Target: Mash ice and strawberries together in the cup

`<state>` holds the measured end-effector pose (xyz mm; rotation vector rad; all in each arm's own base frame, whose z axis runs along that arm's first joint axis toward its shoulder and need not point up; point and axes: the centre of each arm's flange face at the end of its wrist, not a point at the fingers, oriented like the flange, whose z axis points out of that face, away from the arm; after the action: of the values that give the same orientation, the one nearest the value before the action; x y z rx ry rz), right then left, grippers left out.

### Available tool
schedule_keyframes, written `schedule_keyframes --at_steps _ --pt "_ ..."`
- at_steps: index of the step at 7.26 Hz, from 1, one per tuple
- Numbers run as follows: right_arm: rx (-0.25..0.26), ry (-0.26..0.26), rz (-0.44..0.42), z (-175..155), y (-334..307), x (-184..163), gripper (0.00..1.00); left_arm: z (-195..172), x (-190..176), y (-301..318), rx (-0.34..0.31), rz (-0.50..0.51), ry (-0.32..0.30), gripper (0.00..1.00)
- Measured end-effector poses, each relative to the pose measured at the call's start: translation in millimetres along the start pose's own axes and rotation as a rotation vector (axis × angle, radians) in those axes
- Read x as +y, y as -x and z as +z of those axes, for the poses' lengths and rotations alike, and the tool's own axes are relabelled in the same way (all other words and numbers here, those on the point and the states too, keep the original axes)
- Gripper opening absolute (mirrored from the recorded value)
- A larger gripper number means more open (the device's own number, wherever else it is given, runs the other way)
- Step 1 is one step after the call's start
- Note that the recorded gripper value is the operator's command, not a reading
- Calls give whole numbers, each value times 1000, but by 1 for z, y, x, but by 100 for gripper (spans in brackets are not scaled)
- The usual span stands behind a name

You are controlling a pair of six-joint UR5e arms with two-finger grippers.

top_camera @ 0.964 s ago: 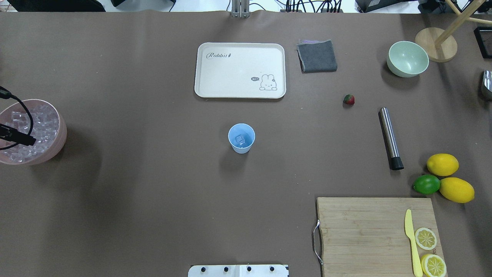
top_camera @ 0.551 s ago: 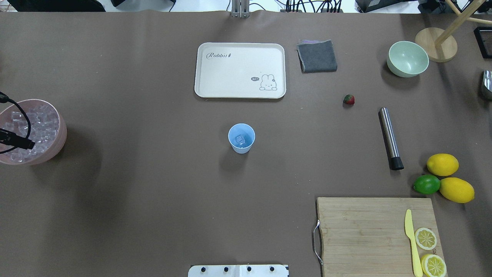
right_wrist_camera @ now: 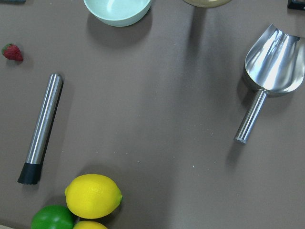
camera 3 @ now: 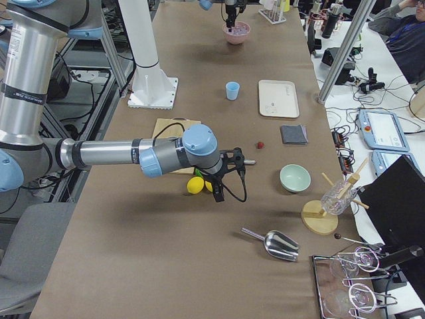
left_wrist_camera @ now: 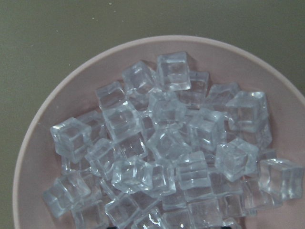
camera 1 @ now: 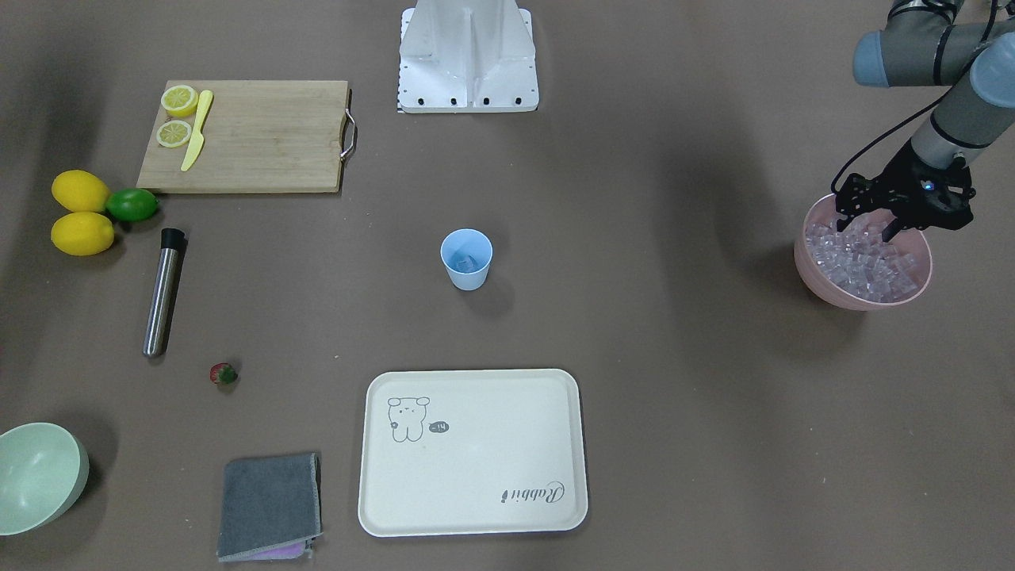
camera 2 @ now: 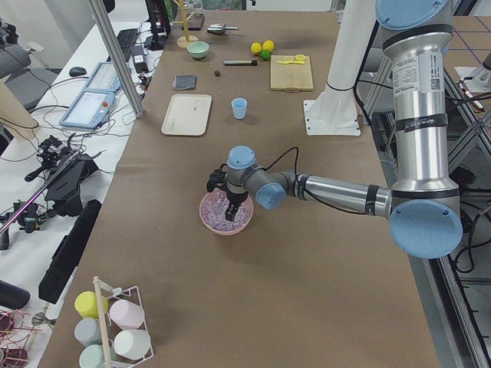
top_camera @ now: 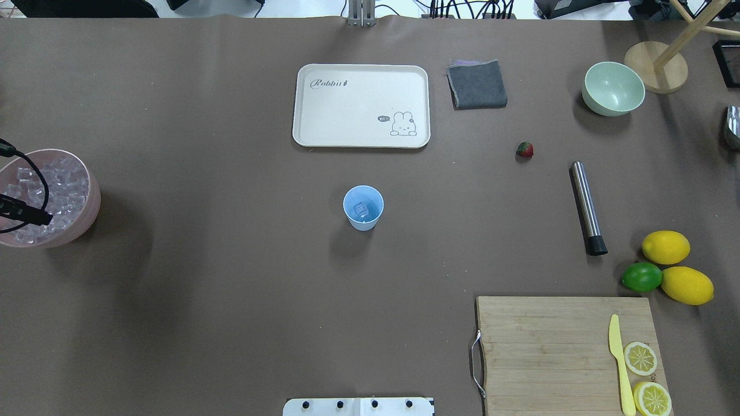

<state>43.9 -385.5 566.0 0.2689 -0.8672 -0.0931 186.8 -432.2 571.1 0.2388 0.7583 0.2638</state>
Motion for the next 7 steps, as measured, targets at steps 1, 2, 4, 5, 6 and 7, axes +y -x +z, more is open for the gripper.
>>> schedule_keyframes --at_steps 1,2,4,5,6,7 --pt "0 0 0 0 0 0 100 2 0 -4 4 0 1 75" --pt "0 0 0 0 0 0 100 4 1 -8 12 -2 1 75" --pt "0 0 1 0 0 0 100 10 4 -15 22 -2 4 71" --pt "0 0 1 0 0 0 100 12 5 -16 22 -2 7 70" --pt "1 1 1 0 0 0 100 13 6 -15 22 -2 9 70" --pt "1 1 1 0 0 0 100 14 6 -15 21 -2 12 66"
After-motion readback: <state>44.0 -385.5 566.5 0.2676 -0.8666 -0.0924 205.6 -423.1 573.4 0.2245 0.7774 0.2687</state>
